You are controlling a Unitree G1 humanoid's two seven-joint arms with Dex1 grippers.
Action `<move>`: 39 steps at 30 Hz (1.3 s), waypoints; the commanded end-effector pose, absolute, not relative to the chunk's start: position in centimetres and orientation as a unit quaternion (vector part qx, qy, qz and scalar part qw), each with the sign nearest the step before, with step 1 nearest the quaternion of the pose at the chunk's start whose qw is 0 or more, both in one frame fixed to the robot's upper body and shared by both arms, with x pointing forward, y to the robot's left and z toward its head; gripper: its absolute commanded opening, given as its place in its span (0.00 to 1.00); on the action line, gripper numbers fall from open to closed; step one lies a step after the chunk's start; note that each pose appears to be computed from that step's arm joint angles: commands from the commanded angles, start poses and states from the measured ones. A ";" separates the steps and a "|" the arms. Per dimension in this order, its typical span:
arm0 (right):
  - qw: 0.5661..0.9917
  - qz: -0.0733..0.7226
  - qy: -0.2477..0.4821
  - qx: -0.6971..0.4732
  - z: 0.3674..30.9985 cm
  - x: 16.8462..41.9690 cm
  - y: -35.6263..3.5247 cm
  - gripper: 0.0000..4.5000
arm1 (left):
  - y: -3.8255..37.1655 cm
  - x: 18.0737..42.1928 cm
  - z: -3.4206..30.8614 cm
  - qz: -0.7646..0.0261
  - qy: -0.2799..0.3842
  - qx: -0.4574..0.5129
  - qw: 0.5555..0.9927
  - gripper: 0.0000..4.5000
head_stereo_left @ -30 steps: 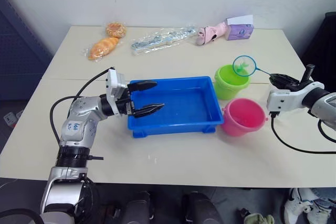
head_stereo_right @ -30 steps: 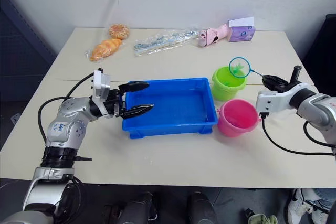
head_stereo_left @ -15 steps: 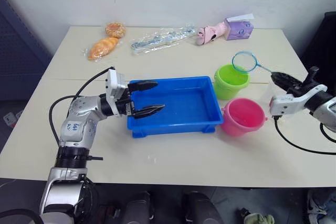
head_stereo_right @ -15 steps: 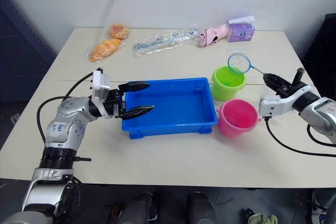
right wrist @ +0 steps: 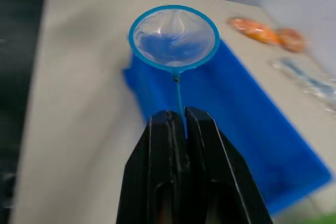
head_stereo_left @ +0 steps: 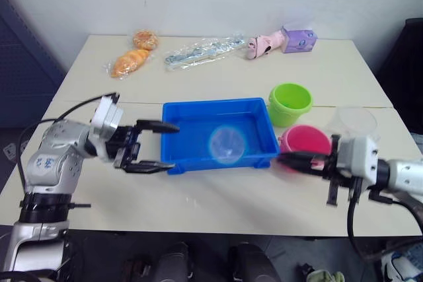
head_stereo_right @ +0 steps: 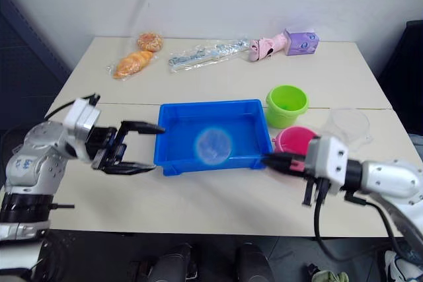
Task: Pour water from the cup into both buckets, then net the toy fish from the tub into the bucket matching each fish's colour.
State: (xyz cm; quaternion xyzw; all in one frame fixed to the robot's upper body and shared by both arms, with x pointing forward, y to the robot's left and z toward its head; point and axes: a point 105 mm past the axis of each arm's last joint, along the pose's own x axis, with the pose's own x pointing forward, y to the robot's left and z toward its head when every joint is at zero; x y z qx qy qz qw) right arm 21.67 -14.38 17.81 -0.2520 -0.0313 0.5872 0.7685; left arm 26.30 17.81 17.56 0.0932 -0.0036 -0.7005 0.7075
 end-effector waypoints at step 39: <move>0.787 0.551 0.039 -0.273 14.7 17.4 -19.6 0.99 | 28.3 23.5 11.2 -0.554 0.189 0.227 0.778 1.00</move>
